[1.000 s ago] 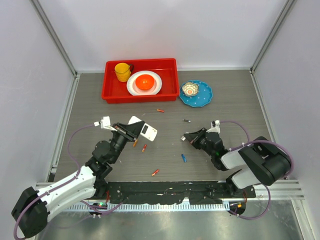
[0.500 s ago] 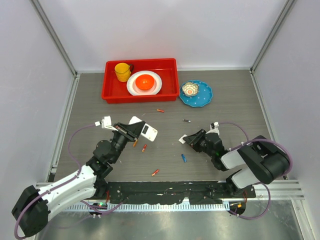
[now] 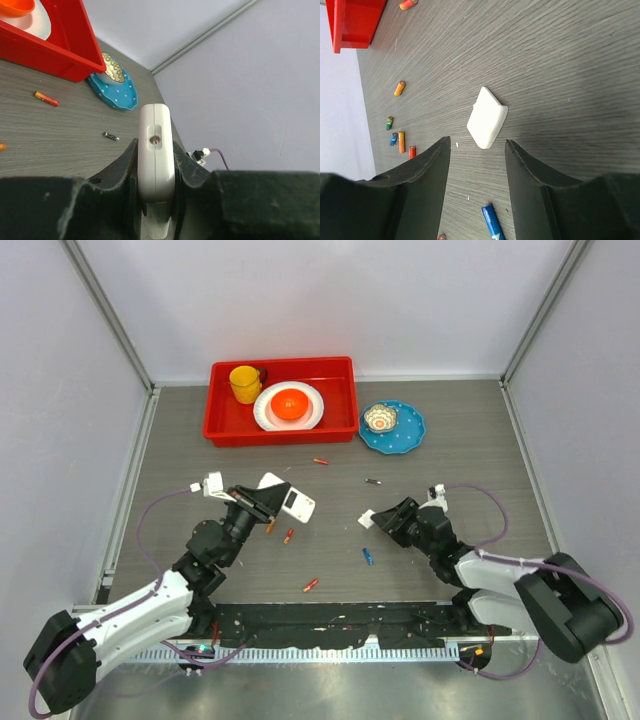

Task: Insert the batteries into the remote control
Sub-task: Place the battery cover at the center of the board, then adjust the remote control.

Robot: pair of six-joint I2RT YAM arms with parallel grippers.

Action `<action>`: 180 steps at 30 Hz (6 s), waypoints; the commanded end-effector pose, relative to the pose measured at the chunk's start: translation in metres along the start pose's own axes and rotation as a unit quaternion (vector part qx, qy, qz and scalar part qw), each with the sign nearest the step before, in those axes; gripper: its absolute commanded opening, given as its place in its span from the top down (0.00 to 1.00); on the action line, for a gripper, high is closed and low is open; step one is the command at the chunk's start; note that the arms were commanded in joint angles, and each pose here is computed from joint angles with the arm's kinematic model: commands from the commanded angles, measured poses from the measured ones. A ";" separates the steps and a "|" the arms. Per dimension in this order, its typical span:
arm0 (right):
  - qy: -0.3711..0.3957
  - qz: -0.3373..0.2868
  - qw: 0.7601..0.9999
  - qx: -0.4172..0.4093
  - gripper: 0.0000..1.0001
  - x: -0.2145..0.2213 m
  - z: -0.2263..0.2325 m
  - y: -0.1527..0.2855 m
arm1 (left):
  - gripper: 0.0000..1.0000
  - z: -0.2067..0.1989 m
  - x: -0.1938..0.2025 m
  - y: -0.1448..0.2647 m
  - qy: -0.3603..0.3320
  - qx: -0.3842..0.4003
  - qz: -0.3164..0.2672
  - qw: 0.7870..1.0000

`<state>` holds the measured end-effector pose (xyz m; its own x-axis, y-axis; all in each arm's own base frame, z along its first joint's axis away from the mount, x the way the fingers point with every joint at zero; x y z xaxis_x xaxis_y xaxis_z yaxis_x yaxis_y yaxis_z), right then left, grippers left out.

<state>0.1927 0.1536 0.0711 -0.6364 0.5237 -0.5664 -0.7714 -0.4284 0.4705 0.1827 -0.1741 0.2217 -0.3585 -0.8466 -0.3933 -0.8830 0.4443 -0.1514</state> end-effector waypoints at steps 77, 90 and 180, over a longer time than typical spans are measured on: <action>0.175 0.078 0.872 -0.451 0.62 -0.018 0.185 0.075 | 0.99 -0.046 0.023 -0.035 0.123 0.146 0.387 0.902; 0.168 0.101 0.865 -0.462 0.55 -0.010 0.188 0.075 | 1.00 -0.048 0.022 -0.037 0.121 0.146 0.374 0.908; 0.328 0.034 0.944 0.002 0.18 -0.042 0.084 0.050 | 1.00 -0.019 0.019 -0.014 0.050 0.100 0.203 0.973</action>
<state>0.1649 0.2006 0.2056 -0.5366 -0.0272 -0.8434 -0.5845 -0.7090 0.3947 0.1831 -0.2004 0.2180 -0.7308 -0.6020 -0.3218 -0.6129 0.7862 -0.0787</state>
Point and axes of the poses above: each gripper's point midway between its finger pads, its own y axis back along the fingers, its own z axis along the line the jaws close on, x = y × z, the point moved 7 cm from there along y, back along the fingers, and after that the axes turned 13 degrees about y, right-handed, at the moved point
